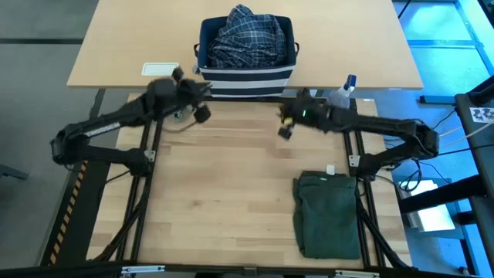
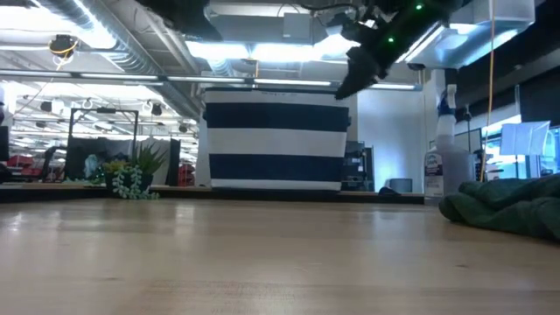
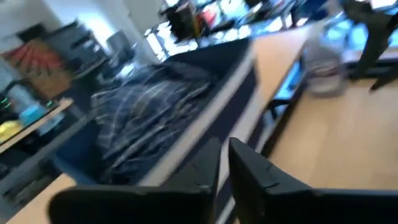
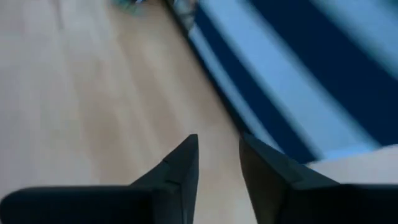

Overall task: Fold Laundry from Bin
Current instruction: Fold the blue checkered pants

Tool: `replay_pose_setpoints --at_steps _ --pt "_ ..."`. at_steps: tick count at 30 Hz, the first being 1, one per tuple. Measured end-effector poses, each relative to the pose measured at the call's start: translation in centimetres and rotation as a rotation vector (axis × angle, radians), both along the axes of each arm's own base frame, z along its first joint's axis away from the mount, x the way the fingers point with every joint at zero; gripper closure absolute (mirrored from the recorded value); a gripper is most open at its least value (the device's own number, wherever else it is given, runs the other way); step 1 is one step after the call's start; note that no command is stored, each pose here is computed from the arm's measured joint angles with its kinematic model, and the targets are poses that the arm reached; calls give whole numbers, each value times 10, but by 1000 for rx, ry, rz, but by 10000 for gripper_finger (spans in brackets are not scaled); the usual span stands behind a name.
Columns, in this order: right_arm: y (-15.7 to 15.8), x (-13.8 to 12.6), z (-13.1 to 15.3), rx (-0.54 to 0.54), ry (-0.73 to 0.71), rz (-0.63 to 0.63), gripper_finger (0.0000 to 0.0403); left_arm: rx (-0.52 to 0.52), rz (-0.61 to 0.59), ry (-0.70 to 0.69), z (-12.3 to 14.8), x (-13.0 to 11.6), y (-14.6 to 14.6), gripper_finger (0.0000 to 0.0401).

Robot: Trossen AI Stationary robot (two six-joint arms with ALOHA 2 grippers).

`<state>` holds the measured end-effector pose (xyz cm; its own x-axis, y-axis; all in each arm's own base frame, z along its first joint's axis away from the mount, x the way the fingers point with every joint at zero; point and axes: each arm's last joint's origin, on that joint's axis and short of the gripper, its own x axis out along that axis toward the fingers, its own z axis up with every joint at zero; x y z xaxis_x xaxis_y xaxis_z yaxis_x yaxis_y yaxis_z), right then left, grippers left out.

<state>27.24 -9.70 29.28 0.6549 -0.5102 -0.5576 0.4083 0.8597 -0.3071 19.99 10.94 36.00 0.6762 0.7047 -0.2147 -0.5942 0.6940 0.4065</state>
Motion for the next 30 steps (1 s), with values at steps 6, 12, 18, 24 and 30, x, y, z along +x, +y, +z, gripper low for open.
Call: replay_pose_setpoints --at_steps 6,12,18,24,30 --pt "-49 -11 37 -66 -112 9 272 -45 29 132 1 23 53 288" --pt "-75 -24 51 -129 -151 12 271 -99 67 202 -3 37 98 225" --pt "-88 -27 45 -121 -133 27 271 -157 -34 201 -1 46 127 186" --pt "-92 -20 34 -99 -97 36 271 -220 -57 300 -16 54 149 174" --pt "-92 -19 33 -122 -76 54 271 -215 -69 375 -26 58 151 186"
